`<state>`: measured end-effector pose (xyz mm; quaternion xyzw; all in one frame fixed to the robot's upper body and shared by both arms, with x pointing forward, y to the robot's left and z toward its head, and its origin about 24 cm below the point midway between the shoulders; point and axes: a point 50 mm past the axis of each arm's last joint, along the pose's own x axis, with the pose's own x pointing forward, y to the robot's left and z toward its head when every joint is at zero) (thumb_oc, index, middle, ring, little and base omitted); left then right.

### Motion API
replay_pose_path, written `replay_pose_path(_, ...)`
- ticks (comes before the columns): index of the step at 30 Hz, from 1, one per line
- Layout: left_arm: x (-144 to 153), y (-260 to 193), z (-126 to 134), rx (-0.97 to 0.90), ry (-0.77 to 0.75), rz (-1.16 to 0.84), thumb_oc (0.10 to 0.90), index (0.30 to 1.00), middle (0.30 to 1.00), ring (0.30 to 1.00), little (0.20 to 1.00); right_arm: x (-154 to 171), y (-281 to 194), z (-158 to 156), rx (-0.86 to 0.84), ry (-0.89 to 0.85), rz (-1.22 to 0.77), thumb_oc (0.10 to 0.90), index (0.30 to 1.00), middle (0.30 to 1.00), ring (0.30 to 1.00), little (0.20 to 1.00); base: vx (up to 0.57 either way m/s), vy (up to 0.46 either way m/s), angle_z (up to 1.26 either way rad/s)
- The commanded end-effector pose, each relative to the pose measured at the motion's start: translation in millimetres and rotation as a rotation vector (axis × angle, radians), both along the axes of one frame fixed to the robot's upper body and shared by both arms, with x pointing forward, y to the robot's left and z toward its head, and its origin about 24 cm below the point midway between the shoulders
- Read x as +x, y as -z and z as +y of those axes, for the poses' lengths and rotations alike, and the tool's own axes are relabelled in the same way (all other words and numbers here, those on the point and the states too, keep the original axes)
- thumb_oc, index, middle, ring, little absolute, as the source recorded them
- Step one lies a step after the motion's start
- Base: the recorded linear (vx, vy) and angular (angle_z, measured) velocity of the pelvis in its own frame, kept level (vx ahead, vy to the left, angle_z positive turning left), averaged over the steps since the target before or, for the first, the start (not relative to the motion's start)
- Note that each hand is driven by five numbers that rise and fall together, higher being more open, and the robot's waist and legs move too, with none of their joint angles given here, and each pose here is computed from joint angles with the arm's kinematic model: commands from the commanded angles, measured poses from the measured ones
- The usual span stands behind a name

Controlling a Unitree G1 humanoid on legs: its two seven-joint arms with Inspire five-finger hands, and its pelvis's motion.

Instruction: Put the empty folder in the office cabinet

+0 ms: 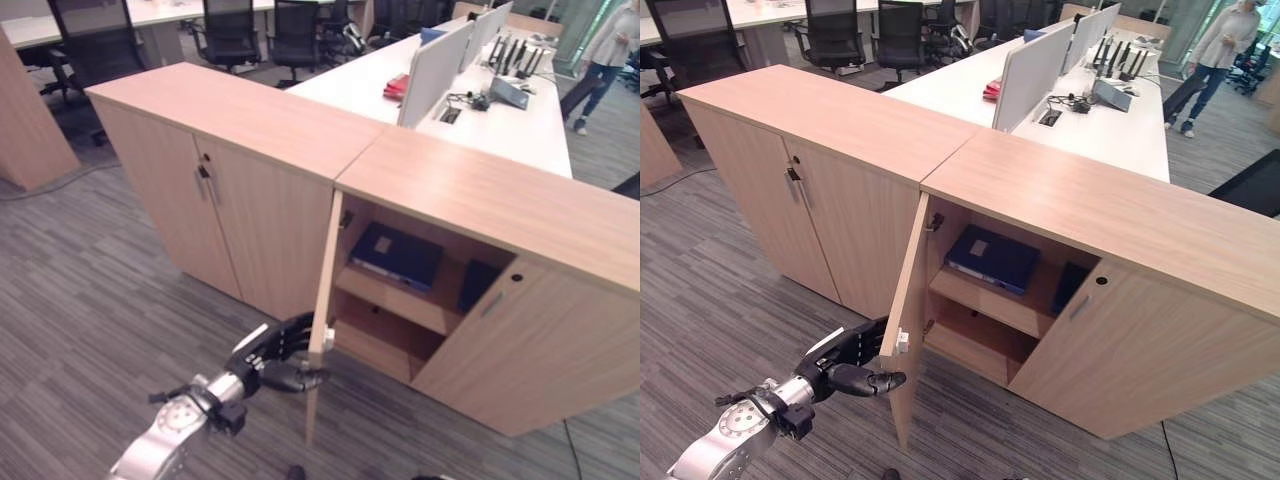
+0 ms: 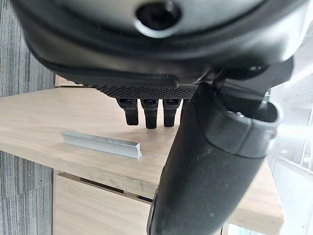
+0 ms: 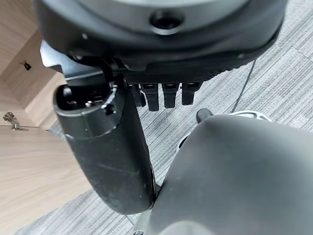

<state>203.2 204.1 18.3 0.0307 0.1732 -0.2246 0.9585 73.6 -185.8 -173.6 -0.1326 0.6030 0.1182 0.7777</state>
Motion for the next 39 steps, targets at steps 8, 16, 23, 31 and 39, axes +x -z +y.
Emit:
replay_pose_path(8, 20.8, -58.4, -86.4, -0.272, 0.316, -0.293, 0.800, 0.900, 0.900, 0.900, 0.900, -21.8, 0.1, -27.5, -0.101, -0.085, 0.112, 0.800, 0.900, 0.900, 0.900, 0.900, 0.01, -0.072, -0.13)
replay_pose_path(16, 32.6, -42.1, -90.8, -0.164, 0.148, -0.306, 0.800, 0.900, 0.900, 0.900, 0.900, -11.8, -0.8, -26.1, -0.086, -0.017, 0.095, 0.800, 0.900, 0.900, 0.900, 0.900, 0.02, -0.073, -0.10)
replay_pose_path(23, 20.6, 51.3, -116.9, -0.178, 0.056, 0.129, 0.800, 0.900, 0.900, 0.900, 0.900, -8.6, -2.9, -35.2, -0.119, -0.023, 0.113, 0.800, 0.900, 0.900, 0.900, 0.900, 0.00, -0.055, -0.01)
replay_pose_path(31, 29.9, 46.8, -129.2, -0.060, 0.185, 0.081, 0.800, 0.900, 0.900, 0.900, 0.900, -1.2, -6.7, -47.7, -0.178, 0.003, 0.072, 0.800, 0.900, 0.900, 0.900, 0.900, 0.00, 0.000, -0.19)
replay_pose_path(39, 39.1, 36.6, -119.3, -0.133, 0.079, 0.053, 0.800, 0.900, 0.900, 0.900, 0.900, -13.0, -6.8, -56.0, -0.209, 0.014, 0.098, 0.800, 0.900, 0.900, 0.900, 0.900, -0.01, -0.024, -0.52)
